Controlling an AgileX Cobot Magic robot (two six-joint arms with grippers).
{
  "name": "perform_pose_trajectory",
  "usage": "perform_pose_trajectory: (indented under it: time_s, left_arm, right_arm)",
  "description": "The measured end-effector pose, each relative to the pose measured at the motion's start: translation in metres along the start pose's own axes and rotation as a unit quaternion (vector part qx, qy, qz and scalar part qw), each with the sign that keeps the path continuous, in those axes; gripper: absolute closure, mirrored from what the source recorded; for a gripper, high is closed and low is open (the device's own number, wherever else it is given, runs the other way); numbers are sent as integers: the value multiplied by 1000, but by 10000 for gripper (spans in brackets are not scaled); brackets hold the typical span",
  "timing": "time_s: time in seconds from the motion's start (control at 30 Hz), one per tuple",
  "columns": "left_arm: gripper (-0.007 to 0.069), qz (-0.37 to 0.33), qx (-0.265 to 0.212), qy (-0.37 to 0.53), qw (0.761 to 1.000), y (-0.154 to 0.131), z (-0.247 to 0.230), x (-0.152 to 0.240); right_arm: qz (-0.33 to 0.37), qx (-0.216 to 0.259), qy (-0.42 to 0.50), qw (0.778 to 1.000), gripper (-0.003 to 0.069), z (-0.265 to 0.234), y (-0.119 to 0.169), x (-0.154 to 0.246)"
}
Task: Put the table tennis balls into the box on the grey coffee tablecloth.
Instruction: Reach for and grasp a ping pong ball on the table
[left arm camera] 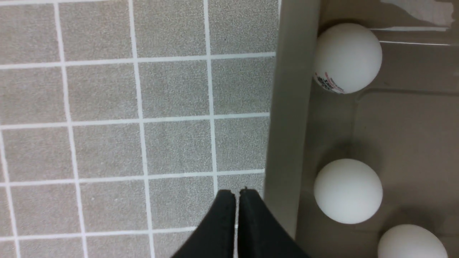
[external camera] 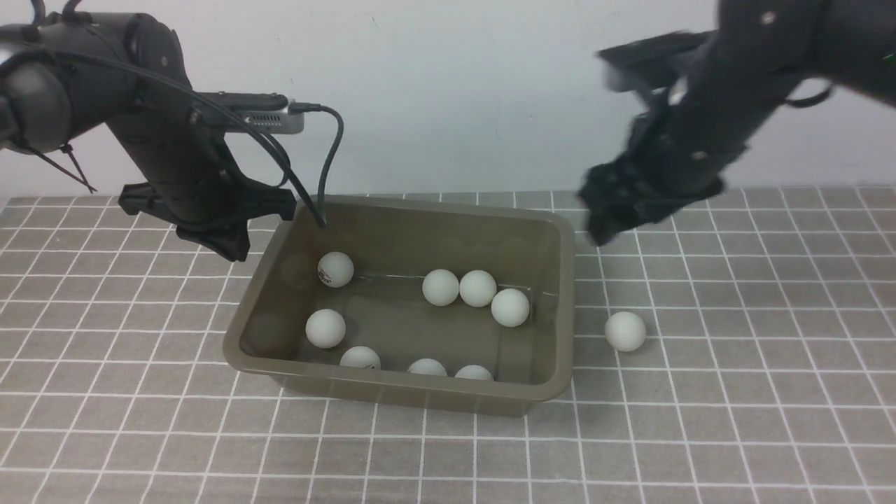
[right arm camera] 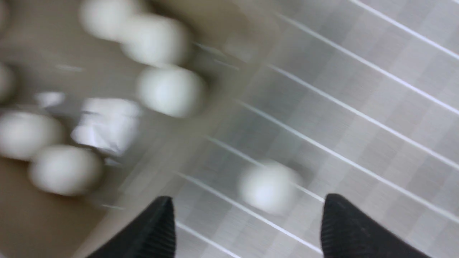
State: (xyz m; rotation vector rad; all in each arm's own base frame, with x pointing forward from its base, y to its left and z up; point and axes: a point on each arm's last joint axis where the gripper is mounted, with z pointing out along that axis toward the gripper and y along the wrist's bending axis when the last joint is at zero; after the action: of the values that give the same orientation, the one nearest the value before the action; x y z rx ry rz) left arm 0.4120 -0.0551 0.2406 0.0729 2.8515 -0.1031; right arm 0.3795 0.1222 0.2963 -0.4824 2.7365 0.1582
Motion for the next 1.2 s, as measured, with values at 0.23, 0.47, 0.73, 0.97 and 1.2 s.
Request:
perform_pose_trajectory:
  time_s: [0.23, 0.47, 0.73, 0.97, 1.2]
  left_arm:
    - [630, 6, 2, 3, 1000, -6, 4, 0]
    - [630, 5, 4, 3, 1000, -6, 4, 0]
    - [630, 10, 3, 5, 1000, -6, 4, 1]
    - [630, 37, 8, 11, 999, -7, 9, 1]
    - [630, 61, 67, 10, 996, -21, 9, 2]
  right_arm:
    - [100, -13, 39, 994, 250, 22, -47, 6]
    - [94, -44, 96, 990, 202, 74, -29, 7]
    - [85, -44, 146, 985, 164, 117, -22, 14]
    - [79, -47, 177, 980, 265, 145, -22, 22]
    - [76, -2, 123, 990, 300, 95, -33, 11]
